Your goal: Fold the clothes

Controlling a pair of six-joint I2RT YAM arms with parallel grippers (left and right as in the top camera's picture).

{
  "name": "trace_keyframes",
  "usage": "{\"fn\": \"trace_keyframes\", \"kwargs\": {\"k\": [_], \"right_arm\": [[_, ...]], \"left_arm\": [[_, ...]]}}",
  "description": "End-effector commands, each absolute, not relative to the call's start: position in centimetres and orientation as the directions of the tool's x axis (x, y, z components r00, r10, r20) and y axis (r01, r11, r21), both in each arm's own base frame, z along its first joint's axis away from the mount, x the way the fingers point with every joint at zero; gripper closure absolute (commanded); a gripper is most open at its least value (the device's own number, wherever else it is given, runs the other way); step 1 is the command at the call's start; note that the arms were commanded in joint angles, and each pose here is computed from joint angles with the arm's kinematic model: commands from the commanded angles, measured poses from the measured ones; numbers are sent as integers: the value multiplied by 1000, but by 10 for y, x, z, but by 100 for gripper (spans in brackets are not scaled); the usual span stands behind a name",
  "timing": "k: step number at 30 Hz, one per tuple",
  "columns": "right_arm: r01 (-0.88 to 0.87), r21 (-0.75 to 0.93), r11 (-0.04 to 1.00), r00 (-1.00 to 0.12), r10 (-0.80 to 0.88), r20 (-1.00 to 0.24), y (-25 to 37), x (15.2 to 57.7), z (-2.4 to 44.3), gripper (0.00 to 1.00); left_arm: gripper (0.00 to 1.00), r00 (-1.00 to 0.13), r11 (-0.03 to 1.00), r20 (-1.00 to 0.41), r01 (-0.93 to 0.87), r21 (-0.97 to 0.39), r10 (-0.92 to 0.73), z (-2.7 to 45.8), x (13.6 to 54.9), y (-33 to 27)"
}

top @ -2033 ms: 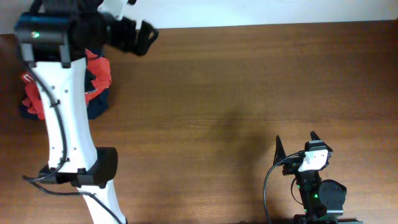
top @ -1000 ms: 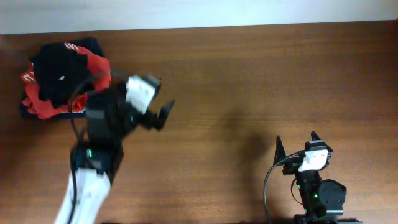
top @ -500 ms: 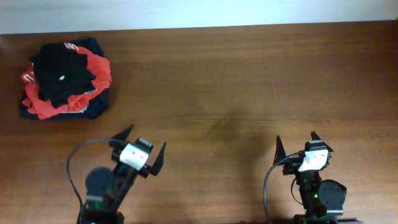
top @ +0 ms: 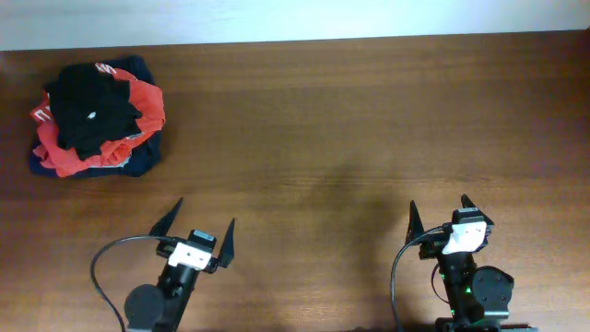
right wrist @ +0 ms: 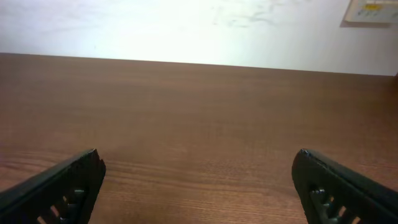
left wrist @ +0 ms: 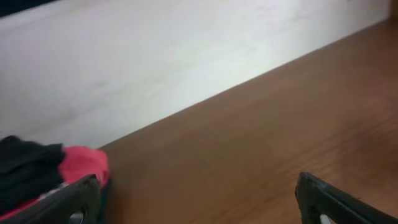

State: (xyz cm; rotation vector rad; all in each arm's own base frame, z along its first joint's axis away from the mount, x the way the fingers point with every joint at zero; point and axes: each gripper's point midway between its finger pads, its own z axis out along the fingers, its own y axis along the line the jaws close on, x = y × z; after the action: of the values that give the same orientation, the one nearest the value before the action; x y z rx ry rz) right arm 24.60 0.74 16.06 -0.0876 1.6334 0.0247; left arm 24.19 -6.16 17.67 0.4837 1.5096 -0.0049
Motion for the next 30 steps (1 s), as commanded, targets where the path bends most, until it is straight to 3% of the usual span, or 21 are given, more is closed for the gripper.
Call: {"fn": "trace_keyframes", "kwargs": {"k": [1,9,30], "right_arm": [[-73,-39,997,-65,-44,-997,8,246,158,1],[-73,-39,997,-65,-44,-997,8,246,158,1],[-73,-39,997,-65,-44,-997,8,246,158,1]], "left_arm": [[0,83,924,-953,233,303,291,178,241,-48],[0,-12,942,-962,209,263,271,159,243,-38],[0,-1,939,-963,222,263,270,161,242,-40]]}}
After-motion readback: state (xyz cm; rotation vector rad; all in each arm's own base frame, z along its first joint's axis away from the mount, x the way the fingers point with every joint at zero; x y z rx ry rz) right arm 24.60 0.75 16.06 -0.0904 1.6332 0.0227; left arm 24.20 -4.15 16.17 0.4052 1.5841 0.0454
